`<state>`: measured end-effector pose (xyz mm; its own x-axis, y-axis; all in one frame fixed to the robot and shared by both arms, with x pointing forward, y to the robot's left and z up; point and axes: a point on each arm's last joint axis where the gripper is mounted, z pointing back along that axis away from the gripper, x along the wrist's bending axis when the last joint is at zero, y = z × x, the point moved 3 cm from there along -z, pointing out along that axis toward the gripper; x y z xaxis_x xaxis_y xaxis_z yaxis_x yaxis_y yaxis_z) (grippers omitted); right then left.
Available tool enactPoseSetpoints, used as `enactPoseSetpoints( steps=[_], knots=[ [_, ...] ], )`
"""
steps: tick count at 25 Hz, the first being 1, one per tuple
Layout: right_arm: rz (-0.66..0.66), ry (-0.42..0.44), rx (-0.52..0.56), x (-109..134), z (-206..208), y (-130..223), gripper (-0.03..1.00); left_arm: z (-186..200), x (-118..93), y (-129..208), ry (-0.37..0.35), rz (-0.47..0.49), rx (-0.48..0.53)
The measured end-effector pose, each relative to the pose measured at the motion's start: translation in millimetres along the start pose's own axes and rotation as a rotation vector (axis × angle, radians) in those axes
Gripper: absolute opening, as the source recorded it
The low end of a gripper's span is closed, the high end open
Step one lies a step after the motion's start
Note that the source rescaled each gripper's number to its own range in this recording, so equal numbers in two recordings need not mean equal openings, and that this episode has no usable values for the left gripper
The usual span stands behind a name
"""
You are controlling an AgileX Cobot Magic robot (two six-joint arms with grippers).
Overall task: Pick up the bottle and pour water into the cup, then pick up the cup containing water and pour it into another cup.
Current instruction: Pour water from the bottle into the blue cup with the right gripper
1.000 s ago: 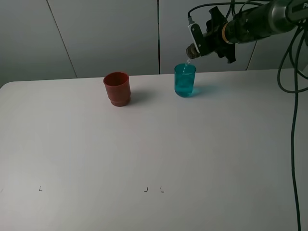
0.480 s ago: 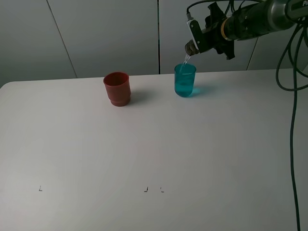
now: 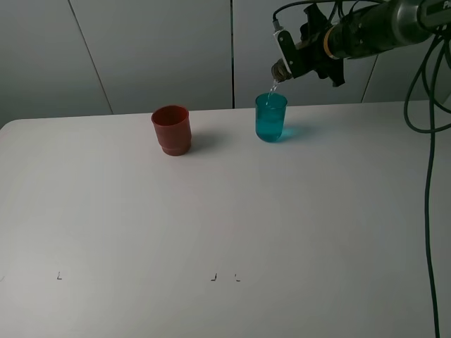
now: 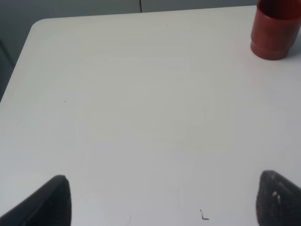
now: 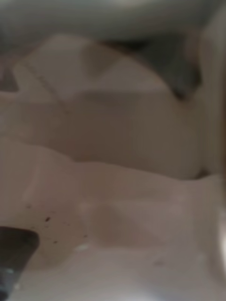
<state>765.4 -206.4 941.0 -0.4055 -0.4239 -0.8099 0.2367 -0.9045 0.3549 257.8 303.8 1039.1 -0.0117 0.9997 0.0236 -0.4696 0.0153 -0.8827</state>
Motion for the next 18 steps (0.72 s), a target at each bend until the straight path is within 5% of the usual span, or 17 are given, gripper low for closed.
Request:
enactPoseSetpoints(
  steps=[18],
  knots=[
    [0.023,0.000,0.016,-0.2,0.0,2.0,0.00,0.0,0.0,0.0,0.000,0.000,0.000]
  ],
)
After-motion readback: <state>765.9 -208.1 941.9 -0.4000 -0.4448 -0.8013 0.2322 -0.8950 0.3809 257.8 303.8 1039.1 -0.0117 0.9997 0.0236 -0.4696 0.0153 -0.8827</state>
